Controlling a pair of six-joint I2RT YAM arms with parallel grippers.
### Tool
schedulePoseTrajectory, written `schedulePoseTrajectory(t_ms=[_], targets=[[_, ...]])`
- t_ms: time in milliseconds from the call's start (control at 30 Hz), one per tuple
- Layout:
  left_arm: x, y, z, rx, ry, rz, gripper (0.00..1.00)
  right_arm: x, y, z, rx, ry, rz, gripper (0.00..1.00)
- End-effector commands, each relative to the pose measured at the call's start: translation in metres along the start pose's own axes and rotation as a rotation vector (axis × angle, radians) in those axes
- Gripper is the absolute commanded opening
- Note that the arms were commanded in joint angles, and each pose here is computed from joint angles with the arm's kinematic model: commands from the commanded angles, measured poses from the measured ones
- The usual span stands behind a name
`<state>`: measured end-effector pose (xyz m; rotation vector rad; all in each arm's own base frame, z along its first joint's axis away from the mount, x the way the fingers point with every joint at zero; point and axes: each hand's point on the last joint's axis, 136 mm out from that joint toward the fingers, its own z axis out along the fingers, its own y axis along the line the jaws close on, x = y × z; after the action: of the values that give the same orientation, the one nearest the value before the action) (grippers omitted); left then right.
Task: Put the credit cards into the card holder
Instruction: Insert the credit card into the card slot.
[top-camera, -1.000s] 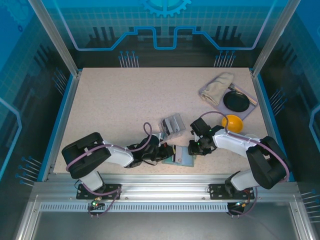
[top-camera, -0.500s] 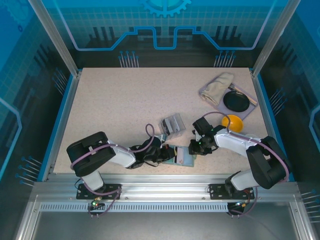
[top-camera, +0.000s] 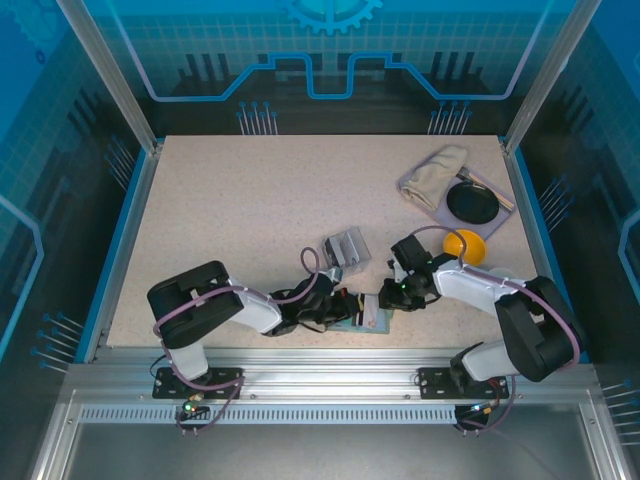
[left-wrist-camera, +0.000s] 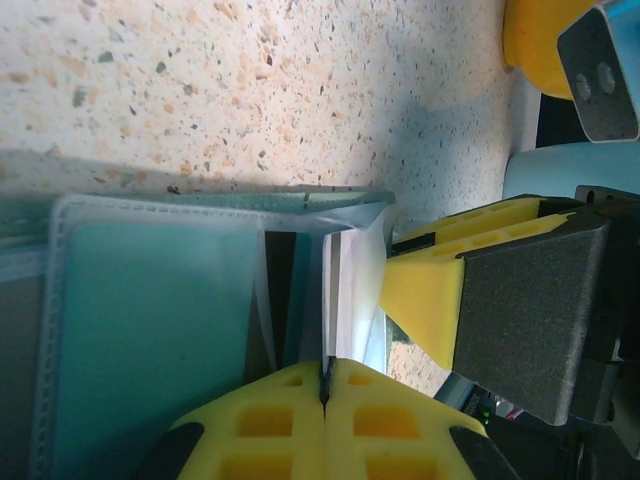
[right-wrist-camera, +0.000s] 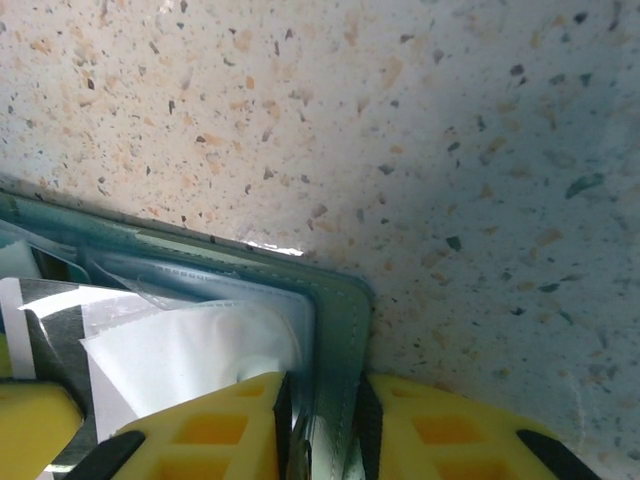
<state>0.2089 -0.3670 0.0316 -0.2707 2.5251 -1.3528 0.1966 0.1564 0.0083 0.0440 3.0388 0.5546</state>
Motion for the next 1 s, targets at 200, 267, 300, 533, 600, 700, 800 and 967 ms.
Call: schedulePoseTrajectory(t_ms=[200,267,300,533,600,700,800,967], targets=[[-0.001,0.012,0.004,-0.090,-0.060,-0.015,0.15,0.013,0.001,0.021,-0.083,0.041,0.032,0.26],[-0.004,0.015,-0.004,-0.112,-0.083,-0.012,0.18,0.012,-0.001,0.020,-0.083,0.036,0.036,0.26],[-0.004,0.016,-0.007,-0.127,-0.083,-0.006,0.21,0.011,-0.001,0.020,-0.083,0.035,0.039,0.26],[-0.002,0.013,-0.014,-0.159,-0.065,0.034,0.19,0.009,0.000,0.017,-0.097,0.034,0.036,0.26],[-0.001,0.014,-0.013,-0.159,-0.060,0.032,0.16,0.008,0.001,0.016,-0.098,0.033,0.035,0.26],[-0.002,0.016,-0.013,-0.168,-0.064,0.032,0.12,0.008,0.001,0.016,-0.099,0.035,0.031,0.26],[-0.005,0.016,-0.017,-0.174,-0.085,0.043,0.07,0.008,0.002,0.017,-0.101,0.037,0.030,0.26],[-0.012,0.015,-0.023,-0.198,-0.116,0.092,0.02,0.008,0.003,0.017,-0.107,0.041,0.027,0.26]])
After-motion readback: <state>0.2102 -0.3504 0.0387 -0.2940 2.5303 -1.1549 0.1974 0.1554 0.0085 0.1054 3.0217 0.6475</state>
